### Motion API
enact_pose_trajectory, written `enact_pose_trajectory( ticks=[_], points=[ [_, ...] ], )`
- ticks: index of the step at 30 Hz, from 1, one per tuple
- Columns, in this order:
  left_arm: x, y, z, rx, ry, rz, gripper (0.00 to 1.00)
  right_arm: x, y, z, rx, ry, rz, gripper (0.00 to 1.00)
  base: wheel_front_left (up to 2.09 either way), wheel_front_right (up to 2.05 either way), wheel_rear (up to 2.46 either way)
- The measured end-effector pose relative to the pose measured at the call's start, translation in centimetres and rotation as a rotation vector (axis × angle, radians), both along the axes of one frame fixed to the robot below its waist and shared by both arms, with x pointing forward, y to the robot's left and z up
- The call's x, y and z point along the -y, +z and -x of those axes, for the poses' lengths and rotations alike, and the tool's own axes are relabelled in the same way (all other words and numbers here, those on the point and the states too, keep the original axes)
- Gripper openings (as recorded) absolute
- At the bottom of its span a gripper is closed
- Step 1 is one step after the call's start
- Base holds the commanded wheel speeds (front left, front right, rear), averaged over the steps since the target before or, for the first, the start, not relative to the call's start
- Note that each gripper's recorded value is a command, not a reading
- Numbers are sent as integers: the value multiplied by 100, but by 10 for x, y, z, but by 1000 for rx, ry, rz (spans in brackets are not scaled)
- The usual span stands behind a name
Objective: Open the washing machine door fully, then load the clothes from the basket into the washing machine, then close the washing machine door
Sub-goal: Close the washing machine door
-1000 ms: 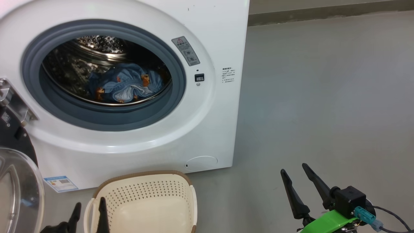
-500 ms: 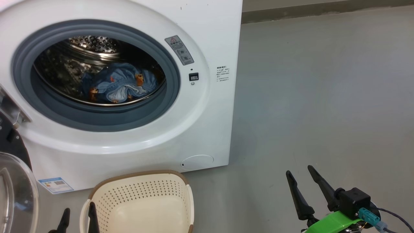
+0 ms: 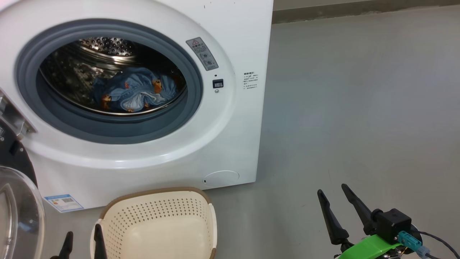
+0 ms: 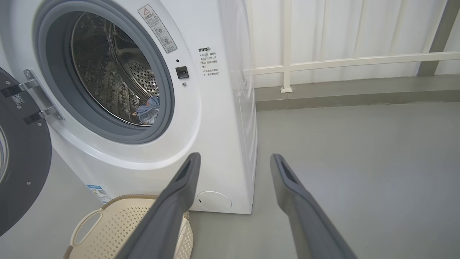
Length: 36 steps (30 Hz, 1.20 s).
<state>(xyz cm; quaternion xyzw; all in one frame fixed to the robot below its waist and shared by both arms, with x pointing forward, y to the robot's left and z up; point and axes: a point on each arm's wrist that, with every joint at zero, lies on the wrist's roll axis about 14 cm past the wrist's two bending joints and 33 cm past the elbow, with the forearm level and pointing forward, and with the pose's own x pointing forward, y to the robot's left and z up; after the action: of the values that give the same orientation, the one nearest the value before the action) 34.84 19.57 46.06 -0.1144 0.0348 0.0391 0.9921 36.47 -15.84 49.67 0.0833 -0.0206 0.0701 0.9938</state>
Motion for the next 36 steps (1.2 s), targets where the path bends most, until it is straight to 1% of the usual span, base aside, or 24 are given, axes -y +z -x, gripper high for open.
enact_pose_trajectory(
  ticks=[11, 16, 22, 31, 36],
  points=[
    [0, -1, -1, -1, -3, -19, 100, 1, -1, 0, -4, -2, 0, 100, -1, 1, 0],
    [2, -3, -1, -6, -5, -22, 100, 2, -1, 1, -3, -6, 1, 100, -51, 51, 0],
    [4, -5, -1, -13, -7, -16, 100, 2, -2, 1, -5, -7, 1, 100, -126, 126, 0],
    [4, -8, 0, -23, -11, -28, 100, 2, -3, 1, -9, -6, 1, 100, -187, 187, 0],
    [2, -8, 0, -22, -4, -28, 100, 2, -2, 1, -6, -6, 0, 100, -109, 109, 0]
  ],
)
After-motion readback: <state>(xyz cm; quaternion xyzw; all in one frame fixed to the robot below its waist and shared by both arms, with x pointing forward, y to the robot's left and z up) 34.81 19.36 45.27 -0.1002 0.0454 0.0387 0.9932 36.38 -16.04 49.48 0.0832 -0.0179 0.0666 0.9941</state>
